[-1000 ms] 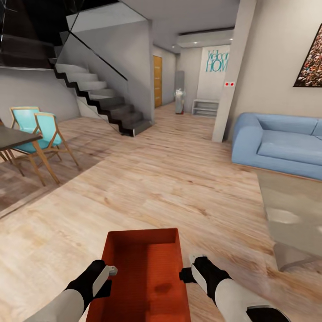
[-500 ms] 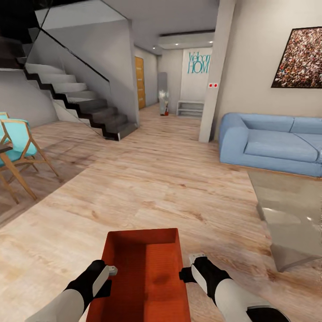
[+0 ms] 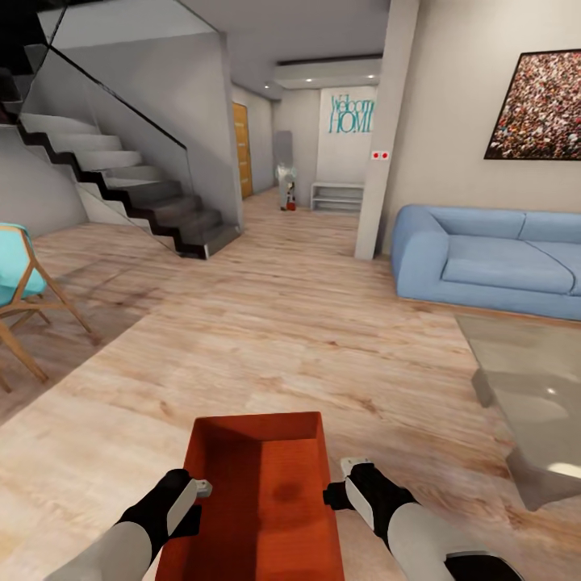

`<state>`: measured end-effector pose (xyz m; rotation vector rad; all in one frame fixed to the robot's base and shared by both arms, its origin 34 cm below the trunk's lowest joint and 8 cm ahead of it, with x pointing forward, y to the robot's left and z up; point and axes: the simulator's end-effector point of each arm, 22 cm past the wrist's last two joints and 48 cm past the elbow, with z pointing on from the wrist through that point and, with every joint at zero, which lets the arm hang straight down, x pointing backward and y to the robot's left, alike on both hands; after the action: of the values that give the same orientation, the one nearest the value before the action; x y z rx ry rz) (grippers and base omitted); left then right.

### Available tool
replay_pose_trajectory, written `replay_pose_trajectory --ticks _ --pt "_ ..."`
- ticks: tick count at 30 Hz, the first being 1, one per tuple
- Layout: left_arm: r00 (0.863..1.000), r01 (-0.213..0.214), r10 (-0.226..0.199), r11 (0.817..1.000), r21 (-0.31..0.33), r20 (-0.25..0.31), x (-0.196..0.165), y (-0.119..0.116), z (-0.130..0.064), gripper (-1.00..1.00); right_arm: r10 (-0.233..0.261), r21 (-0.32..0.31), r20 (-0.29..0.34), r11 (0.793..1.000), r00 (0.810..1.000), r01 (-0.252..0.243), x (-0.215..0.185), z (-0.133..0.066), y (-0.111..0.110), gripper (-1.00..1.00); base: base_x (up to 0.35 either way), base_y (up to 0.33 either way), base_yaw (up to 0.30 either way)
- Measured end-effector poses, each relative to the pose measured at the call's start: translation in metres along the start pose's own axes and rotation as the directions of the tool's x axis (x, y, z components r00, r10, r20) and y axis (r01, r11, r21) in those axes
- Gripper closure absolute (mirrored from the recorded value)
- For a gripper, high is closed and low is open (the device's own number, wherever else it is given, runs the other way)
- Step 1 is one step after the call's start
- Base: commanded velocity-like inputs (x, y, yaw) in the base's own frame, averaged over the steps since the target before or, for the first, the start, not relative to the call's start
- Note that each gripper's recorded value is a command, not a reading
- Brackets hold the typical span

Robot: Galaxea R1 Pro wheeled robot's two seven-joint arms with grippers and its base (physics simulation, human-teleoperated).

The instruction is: Move the two storage containers from the living room to the garage. In the garage, place one container on the floor and stack the other container on top of it (either order is fine).

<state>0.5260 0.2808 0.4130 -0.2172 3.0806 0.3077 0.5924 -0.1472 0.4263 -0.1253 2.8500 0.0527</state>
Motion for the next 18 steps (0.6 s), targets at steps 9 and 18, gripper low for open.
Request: replay_pose_trajectory --ticks 9,18 --pt "1.0 0.0 0.0 1.0 0.0 0.0 0.0 0.0 0.0 1.0 0.0 0.0 0.0 1.0 1.0 0.0 0.0 0.0 0.0 1.0 0.279 0.23 0.0" --pt "1.0 0.0 0.0 1.0 0.0 0.0 0.0 0.0 0.0 1.0 0.0 0.0 0.0 1.0 1.0 0.0 0.0 0.0 0.0 1.0 0.292 0.208 0.0"
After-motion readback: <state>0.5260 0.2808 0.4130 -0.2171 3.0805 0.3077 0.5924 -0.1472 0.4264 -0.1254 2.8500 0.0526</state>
